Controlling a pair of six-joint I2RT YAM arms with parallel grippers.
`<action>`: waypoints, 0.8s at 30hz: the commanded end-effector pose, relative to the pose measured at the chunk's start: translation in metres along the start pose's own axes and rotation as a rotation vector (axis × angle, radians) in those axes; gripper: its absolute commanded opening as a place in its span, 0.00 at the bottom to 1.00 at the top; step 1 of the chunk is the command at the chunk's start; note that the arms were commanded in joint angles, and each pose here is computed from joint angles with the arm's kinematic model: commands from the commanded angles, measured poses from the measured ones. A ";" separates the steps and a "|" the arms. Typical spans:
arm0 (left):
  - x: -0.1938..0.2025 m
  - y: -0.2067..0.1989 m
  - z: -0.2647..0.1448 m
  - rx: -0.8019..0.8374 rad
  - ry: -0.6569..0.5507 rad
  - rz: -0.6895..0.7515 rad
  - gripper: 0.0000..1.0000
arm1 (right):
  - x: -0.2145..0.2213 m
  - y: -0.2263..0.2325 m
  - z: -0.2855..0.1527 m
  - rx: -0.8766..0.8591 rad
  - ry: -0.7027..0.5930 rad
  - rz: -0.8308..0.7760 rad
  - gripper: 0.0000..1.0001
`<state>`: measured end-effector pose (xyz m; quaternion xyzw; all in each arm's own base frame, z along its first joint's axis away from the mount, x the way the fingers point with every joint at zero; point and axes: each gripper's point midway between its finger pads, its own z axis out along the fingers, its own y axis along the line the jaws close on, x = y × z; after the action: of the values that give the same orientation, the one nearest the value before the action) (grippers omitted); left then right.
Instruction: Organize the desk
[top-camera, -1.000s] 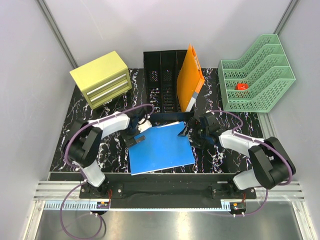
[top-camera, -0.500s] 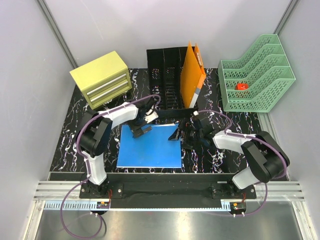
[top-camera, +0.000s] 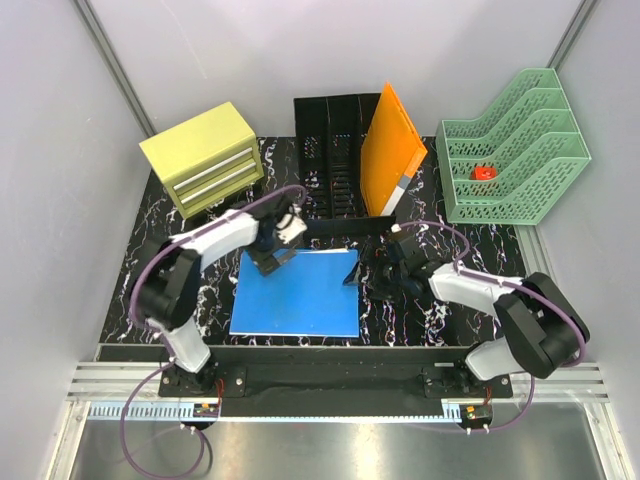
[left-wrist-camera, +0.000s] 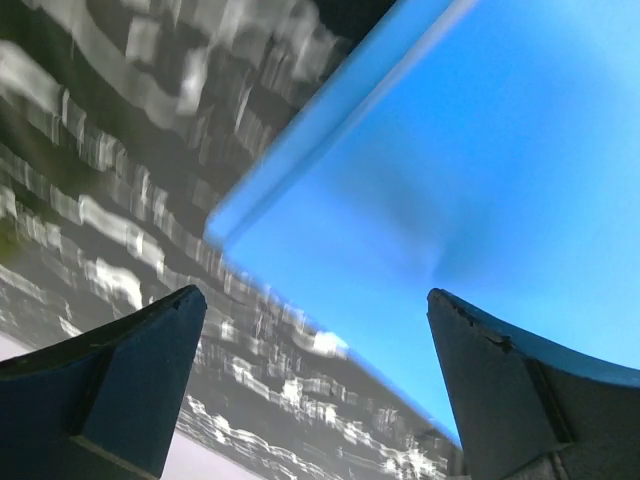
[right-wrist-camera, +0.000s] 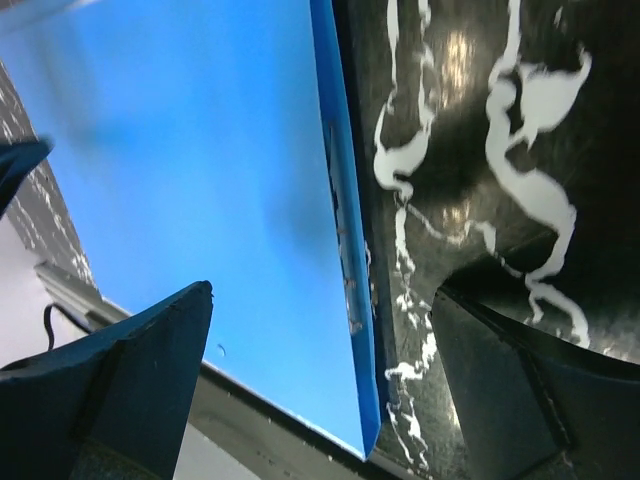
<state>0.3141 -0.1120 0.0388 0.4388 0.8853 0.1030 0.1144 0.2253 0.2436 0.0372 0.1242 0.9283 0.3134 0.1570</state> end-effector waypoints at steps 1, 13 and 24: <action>0.032 0.027 -0.045 -0.035 -0.080 -0.102 0.99 | -0.009 -0.066 0.015 0.270 -0.086 -0.058 1.00; 0.096 0.017 0.006 -0.079 0.084 -0.188 0.99 | -0.027 -0.073 0.063 0.219 -0.172 -0.050 1.00; 0.093 0.016 0.033 -0.082 0.138 -0.212 0.99 | -0.032 -0.103 0.044 0.312 -0.285 -0.051 1.00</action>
<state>0.2627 -0.0154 0.0238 0.3550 0.9190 0.1635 0.0507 0.3181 0.2565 0.0401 0.1490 0.8594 0.3362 0.3552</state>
